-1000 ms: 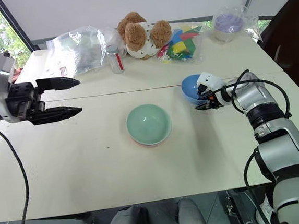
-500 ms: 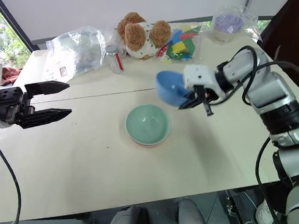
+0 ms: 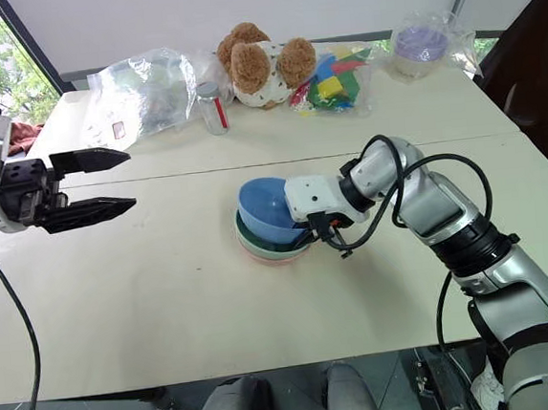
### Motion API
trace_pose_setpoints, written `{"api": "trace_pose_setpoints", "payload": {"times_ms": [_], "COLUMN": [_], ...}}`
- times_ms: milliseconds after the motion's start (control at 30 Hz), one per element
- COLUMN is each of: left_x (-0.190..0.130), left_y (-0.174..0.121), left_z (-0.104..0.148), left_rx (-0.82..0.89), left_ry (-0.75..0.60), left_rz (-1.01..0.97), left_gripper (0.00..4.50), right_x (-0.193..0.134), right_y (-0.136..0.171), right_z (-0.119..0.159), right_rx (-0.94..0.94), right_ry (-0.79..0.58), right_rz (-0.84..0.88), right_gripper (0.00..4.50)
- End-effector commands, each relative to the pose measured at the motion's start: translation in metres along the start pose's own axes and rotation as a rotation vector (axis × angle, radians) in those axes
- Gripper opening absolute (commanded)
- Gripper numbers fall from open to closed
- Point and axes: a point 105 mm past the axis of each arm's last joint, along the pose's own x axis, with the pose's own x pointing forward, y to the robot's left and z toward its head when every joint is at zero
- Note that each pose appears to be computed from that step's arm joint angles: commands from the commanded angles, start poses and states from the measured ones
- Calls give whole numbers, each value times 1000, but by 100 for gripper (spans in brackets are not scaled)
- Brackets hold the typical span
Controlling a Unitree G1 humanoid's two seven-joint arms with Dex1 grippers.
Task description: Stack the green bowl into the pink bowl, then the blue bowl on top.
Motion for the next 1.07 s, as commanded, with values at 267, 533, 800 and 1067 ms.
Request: {"api": "trace_pose_setpoints", "payload": {"times_ms": [267, 533, 800, 1067], "left_x": [-2, 1, 4, 8], "left_y": [-5, -4, -4, -12], "left_z": [9, 5, 0, -12], "left_rx": [41, 28, 21, 14], "left_ry": [1, 12, 53, 103], "left_rz": [17, 16, 9, -25], "left_gripper": [450, 450, 450, 450], "right_x": [-12, -57, -125, -151], "right_y": [-10, -23, -5, 26], "right_z": [31, 41, 29, 10], "right_rx": [-120, -68, 179, 395], "right_ry": [-27, -57, -107, -116], "right_rz": [-17, -165, -354, -469], "right_gripper": [418, 444, 444, 444]}}
